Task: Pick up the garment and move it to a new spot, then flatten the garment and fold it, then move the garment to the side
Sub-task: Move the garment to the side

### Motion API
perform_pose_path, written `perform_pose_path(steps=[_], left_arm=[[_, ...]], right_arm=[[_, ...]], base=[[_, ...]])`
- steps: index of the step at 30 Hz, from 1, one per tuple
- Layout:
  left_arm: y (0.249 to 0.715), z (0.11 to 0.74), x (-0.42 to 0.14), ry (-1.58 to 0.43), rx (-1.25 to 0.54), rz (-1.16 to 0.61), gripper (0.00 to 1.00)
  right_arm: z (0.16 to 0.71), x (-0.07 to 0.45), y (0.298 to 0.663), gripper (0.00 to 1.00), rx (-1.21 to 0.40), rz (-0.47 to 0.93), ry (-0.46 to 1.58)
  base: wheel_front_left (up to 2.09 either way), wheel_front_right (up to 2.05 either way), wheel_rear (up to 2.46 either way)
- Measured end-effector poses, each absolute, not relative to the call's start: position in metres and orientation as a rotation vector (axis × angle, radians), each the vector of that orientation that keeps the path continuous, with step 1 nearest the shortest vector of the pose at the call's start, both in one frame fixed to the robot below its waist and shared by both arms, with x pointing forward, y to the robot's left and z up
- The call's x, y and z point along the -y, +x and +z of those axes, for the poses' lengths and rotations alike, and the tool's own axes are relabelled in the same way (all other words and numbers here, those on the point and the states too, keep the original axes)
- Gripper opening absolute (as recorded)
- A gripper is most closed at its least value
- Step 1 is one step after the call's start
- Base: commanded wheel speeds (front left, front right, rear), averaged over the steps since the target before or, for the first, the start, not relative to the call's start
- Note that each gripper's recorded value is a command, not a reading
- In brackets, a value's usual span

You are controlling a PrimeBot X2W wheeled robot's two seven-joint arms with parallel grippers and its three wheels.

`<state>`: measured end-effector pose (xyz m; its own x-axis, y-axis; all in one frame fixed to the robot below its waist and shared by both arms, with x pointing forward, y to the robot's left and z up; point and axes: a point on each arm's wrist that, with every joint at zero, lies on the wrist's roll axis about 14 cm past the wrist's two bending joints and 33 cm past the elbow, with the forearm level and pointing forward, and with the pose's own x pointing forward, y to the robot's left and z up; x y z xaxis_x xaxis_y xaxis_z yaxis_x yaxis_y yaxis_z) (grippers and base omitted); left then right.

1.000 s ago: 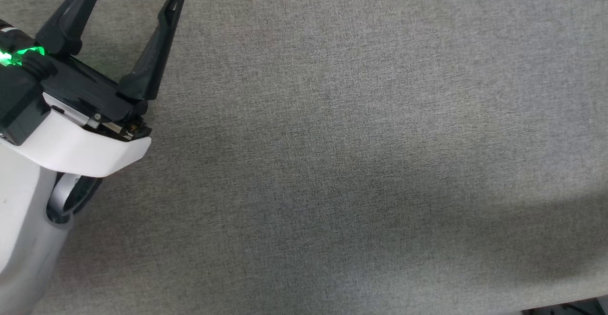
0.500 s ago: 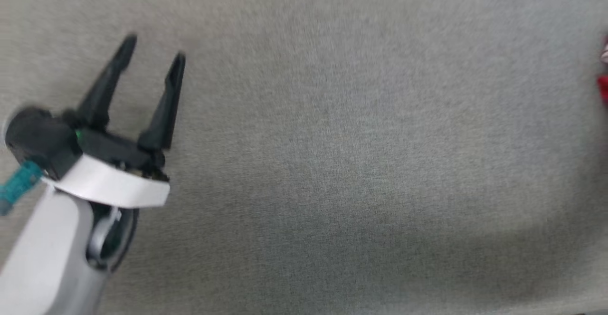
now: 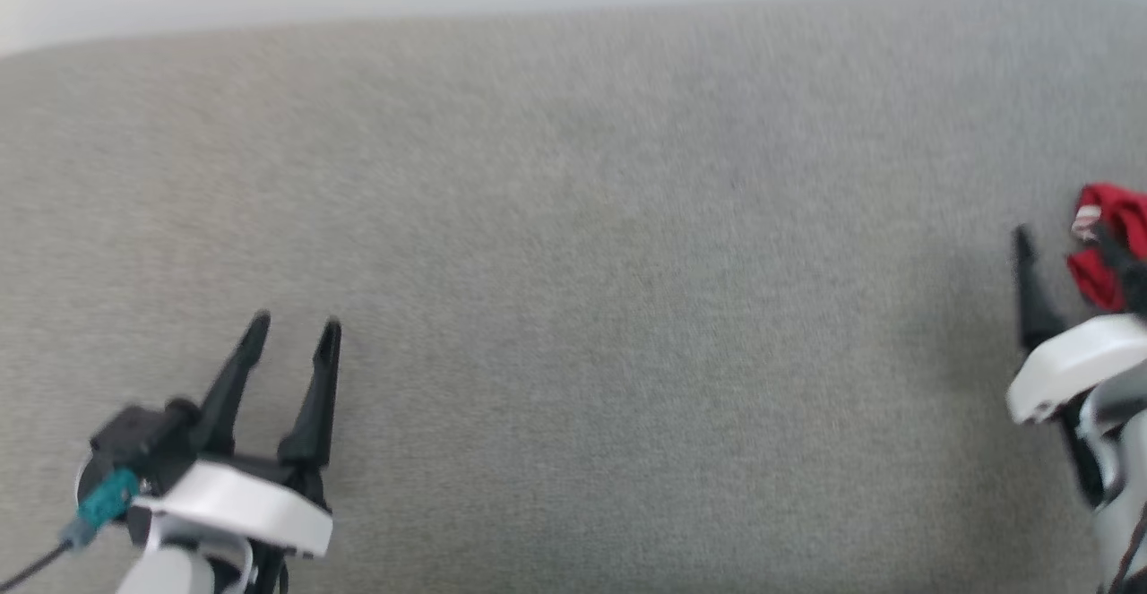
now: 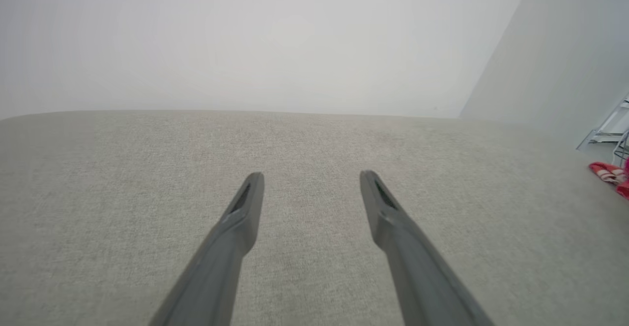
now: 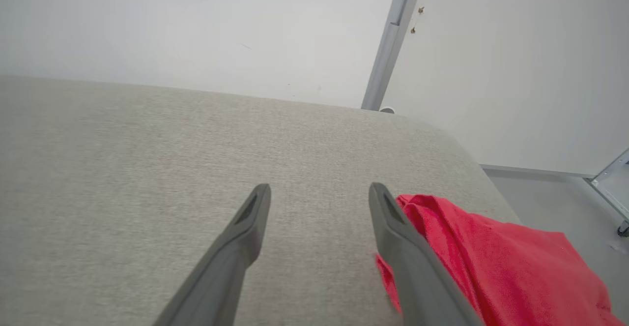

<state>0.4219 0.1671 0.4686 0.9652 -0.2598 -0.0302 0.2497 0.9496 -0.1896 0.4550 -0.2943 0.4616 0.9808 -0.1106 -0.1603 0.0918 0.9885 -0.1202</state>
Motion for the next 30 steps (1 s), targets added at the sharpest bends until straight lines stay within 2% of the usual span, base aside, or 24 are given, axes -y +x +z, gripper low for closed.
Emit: perform_pose_path(steps=[5, 12, 30], left_arm=[[0.390, 0.473, -0.188, -0.202, -0.049, -0.175, 1.00], [0.354, 0.483, -0.206, -0.214, -0.015, -0.098, 1.00], [0.310, 0.498, -0.215, -0.226, 0.051, -0.039, 1.00]], right_arm=[[0.468, 0.252, 0.443, 1.00, -0.114, -0.009, -0.030], [0.488, 0.227, 0.424, 1.00, -0.031, 0.038, 0.068], [0.505, 0.207, 0.370, 1.00, 0.050, 0.054, 0.171]], base=[[0.00, 0.00, 0.00], [0.00, 0.00, 0.00], [0.00, 0.00, 0.00]])
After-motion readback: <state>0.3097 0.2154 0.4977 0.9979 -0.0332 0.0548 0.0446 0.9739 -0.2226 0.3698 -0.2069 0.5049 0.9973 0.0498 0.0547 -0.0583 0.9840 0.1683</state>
